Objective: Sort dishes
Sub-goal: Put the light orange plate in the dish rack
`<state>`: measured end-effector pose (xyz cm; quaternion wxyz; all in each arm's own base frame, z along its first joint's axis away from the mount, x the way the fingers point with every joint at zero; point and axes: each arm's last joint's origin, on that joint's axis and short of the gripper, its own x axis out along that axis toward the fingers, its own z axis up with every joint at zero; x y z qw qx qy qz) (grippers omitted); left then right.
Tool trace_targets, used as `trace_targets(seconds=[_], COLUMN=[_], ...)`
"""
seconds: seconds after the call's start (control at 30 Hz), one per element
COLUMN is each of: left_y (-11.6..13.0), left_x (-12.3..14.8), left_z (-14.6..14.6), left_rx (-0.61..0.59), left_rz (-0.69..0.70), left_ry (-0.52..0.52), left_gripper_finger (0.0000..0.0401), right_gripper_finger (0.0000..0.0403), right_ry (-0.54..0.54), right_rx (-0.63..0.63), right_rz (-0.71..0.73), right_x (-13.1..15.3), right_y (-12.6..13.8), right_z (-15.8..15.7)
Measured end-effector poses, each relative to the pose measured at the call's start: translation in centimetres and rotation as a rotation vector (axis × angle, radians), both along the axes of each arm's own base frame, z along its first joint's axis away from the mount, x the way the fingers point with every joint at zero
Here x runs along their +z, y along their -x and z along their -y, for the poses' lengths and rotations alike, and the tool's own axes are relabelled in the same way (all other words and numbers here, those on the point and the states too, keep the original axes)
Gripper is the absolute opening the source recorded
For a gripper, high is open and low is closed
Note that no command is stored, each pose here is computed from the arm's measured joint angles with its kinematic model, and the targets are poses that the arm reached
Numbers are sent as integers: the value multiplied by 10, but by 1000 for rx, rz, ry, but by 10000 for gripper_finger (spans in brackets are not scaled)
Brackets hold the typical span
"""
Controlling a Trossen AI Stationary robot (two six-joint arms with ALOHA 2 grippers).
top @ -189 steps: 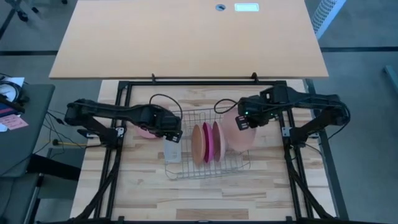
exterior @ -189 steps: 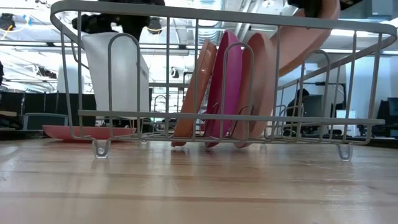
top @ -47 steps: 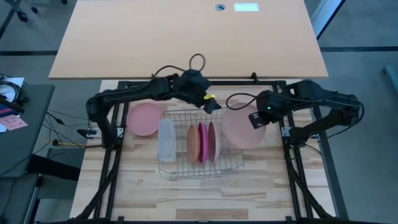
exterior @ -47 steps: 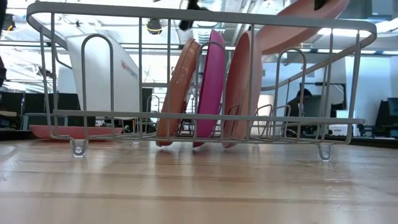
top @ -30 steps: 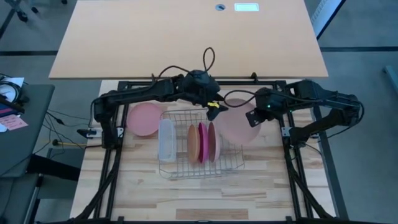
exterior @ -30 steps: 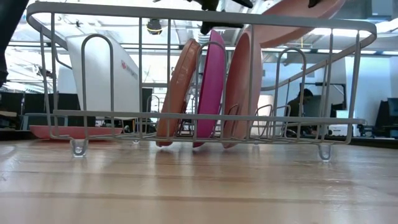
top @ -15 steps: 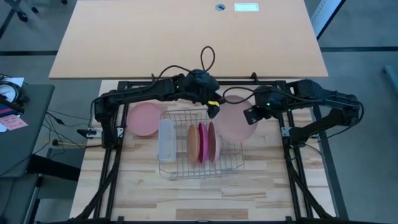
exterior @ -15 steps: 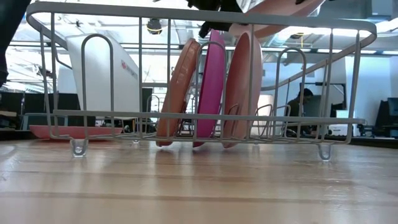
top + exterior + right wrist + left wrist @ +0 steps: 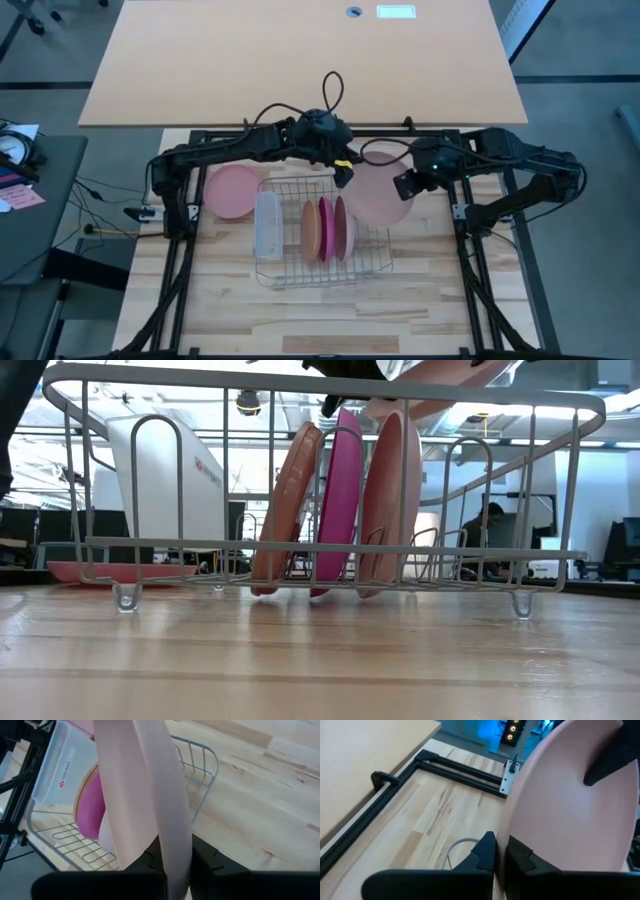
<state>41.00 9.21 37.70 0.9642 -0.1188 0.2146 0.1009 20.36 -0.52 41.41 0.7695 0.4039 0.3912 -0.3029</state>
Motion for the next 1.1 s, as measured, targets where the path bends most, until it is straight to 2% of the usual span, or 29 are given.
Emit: trace_targets(seconds=[0.17, 0.33, 0.47, 0.67, 0.83, 0.93, 1.1], left_y=[-1, -1, 0, -1, -1, -1, 4], left_x=[3, 5, 8, 13, 14, 16, 16], left_z=[-1, -8, -15, -27, -31, -34, -48], left_rx=[-11, -6, -17, -26, -16, -10, 50], left_rz=[39, 62, 99, 211, 259, 273, 288], left_ry=[-3, -2, 13, 99, 120, 121, 200], left_gripper_finger=[3, 2, 1, 1, 1, 0, 0], right_gripper_finger=[71, 111, 151, 193, 195, 183, 157], right_ry=[4, 7, 10, 13, 9, 10, 18], right_rx=[34, 47, 44, 29, 21, 20, 17], right_rz=[14, 57, 150, 285, 350, 371, 386], right_x=[1, 5, 15, 31, 39, 41, 44], right_y=[-1, -1, 8, 28, 41, 45, 50], right_z=[-1, -1, -1, 2, 1, 1, 1])
